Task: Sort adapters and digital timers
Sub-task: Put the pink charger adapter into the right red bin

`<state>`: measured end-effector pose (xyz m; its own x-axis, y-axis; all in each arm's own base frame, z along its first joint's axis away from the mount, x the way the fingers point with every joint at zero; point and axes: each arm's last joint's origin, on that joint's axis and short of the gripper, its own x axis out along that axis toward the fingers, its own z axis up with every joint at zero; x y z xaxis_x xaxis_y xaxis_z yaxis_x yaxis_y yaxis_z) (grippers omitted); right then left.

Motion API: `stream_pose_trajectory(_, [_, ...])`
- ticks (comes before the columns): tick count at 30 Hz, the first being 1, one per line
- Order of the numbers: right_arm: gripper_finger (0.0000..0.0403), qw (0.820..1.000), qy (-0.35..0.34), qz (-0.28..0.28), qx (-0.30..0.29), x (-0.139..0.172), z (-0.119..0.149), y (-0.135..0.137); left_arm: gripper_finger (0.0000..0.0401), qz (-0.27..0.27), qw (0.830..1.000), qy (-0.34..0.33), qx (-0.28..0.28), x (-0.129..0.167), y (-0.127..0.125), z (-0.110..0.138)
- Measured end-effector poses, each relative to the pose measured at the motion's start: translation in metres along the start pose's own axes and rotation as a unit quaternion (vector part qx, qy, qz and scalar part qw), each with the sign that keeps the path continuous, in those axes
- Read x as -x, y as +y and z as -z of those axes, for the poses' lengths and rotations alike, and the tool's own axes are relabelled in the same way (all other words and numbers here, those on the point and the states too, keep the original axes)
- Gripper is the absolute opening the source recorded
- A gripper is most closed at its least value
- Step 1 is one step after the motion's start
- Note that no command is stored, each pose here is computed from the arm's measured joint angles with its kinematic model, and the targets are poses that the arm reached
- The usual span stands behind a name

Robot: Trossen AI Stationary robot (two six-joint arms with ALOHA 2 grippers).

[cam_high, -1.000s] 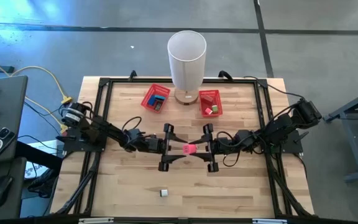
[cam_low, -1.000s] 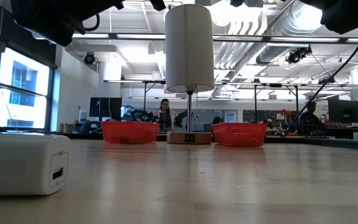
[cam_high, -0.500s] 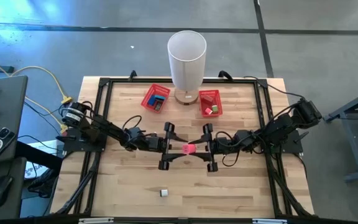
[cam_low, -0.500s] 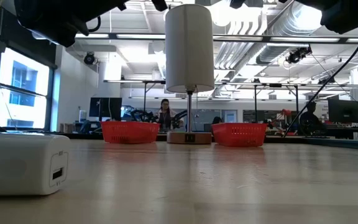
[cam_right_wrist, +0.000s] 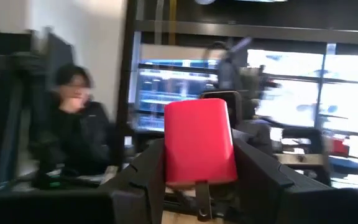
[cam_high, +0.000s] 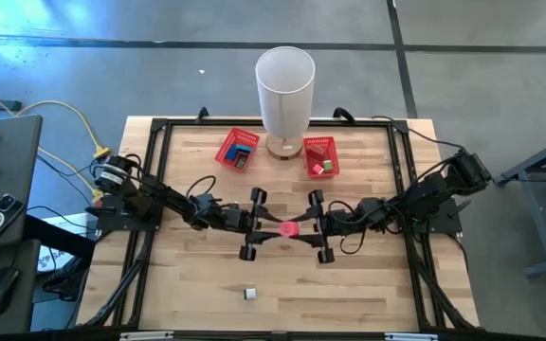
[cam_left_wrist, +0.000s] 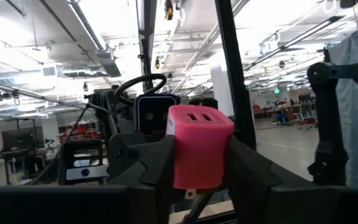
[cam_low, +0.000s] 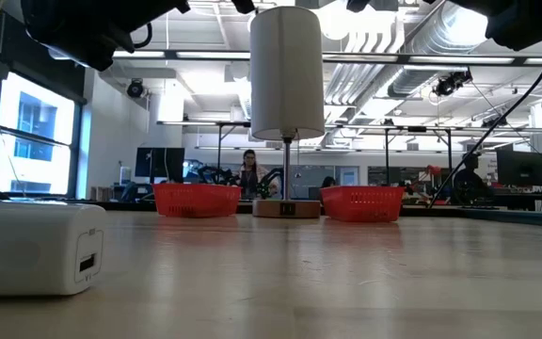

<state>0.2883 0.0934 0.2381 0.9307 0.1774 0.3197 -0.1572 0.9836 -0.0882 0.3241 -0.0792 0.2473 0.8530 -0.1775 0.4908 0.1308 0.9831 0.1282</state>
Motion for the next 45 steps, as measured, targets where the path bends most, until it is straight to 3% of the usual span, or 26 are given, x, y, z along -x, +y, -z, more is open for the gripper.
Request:
stream_pose_trajectory(27, [0.0140, 1.000, 0.005, -0.007, -0.012, -0.0007, 0.0020, -0.0048, 0.0099, -0.001, 0.999, 0.002, 0.046, 0.0000, -0.0004, 0.0000])
stream_pose_trajectory(37, [0.0140, 1.000, 0.008, -0.008, -0.011, -0.0007, 0.0026, -0.0047, 0.0100, 0.005, 0.999, 0.006, 0.036, 0.0001, -0.0008, 0.0009])
stream_pose_trajectory(45, [0.0140, 1.000, 0.011, -0.008, -0.010, -0.0006, 0.0033, -0.0046, 0.0138, 0.011, 1.000, 0.016, 0.004, 0.0001, -0.0023, 0.0027])
